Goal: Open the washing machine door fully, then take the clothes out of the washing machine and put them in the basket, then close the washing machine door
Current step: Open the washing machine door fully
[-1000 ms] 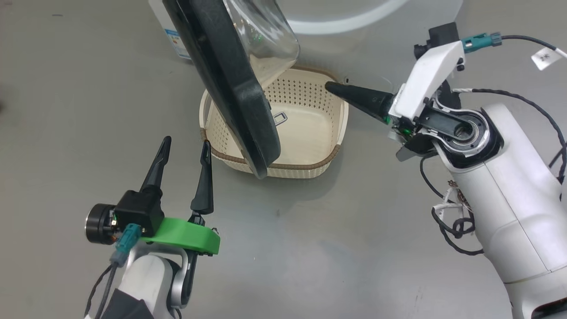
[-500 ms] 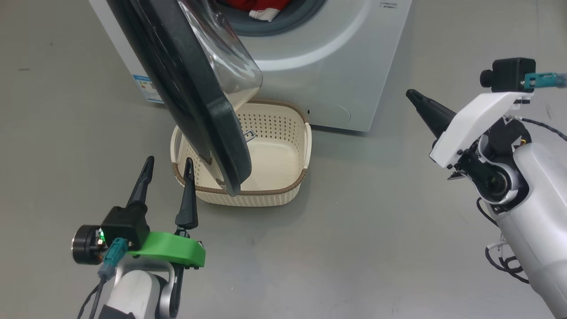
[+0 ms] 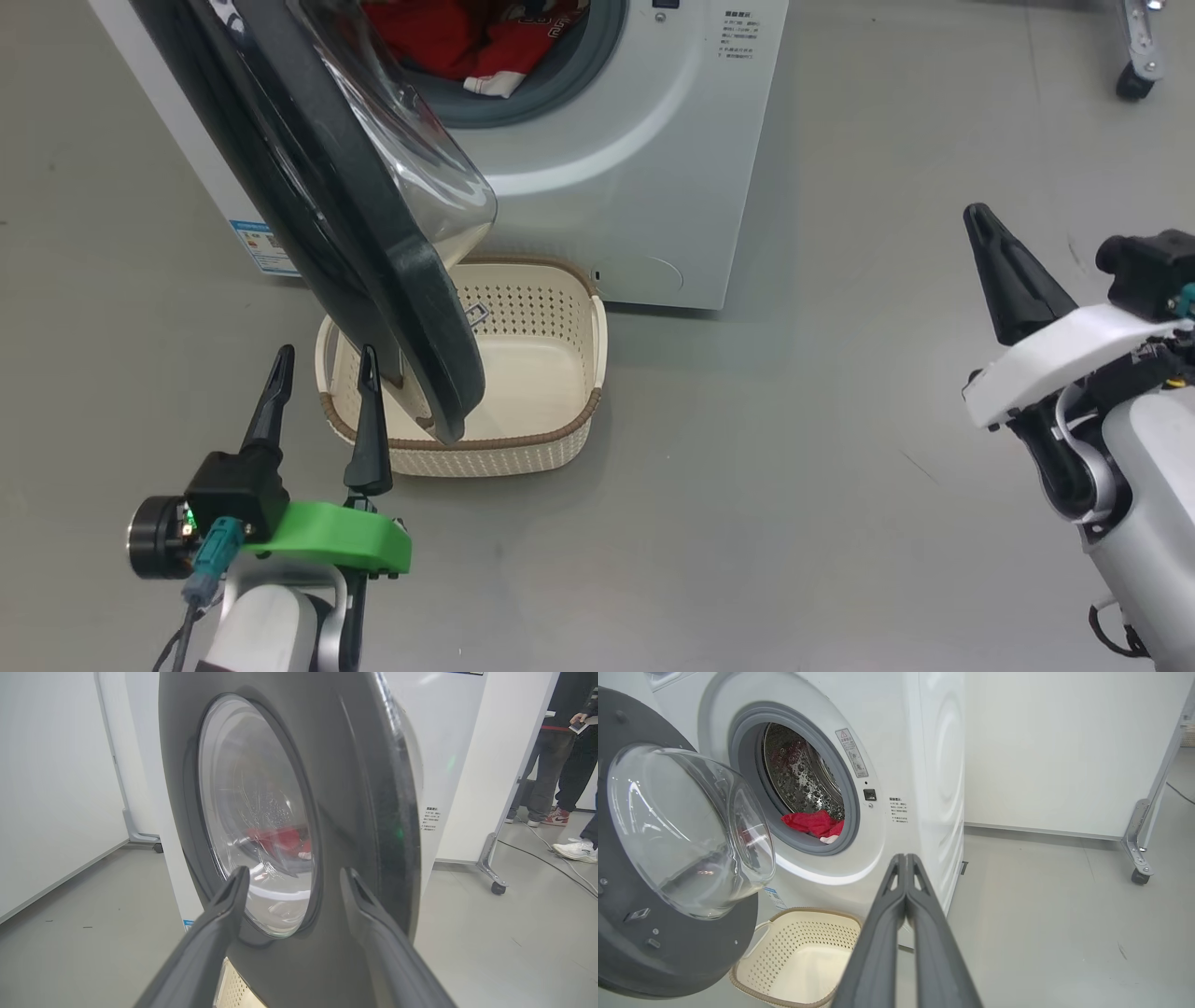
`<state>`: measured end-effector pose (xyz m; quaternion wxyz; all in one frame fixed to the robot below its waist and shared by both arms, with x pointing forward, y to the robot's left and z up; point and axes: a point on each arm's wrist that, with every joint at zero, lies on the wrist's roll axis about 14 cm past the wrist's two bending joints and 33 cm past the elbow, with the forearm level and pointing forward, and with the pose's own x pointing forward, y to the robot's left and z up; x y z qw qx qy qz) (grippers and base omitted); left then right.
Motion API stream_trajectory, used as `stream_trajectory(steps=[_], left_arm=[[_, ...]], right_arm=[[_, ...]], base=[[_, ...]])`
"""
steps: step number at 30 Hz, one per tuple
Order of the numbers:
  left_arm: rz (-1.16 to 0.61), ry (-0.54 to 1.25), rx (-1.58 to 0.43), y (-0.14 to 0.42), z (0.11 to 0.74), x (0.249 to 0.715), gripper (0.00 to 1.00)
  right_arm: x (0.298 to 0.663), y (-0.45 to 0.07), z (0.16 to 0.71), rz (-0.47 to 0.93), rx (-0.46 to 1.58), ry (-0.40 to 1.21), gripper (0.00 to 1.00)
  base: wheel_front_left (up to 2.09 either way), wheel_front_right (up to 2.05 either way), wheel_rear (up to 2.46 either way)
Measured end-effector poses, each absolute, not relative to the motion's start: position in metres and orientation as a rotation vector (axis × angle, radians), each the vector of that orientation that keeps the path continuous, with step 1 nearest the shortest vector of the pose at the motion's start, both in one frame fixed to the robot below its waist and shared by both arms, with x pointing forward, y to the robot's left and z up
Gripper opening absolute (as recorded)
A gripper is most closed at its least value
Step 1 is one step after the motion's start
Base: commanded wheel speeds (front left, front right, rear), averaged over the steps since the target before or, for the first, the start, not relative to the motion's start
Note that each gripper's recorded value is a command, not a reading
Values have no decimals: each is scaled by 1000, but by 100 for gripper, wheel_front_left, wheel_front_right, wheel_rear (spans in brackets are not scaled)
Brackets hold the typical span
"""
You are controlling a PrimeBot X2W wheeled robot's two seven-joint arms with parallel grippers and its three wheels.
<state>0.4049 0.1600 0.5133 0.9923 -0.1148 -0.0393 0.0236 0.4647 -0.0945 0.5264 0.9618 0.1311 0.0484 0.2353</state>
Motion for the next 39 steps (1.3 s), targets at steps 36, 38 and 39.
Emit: stream_trajectory(steps=[36, 38, 39], left_arm=[[49, -74, -221, 160, 511, 397, 100], [48, -75, -221, 160, 511, 396, 100], [48, -75, -221, 160, 511, 396, 100]], right_arm=[[410, -112, 502, 292, 262, 25, 100], [409, -112, 504, 293, 259, 15, 100], [409, -112, 505, 293, 257, 12, 100]], base=[[0, 0, 0], [0, 0, 0], [0, 0, 0]])
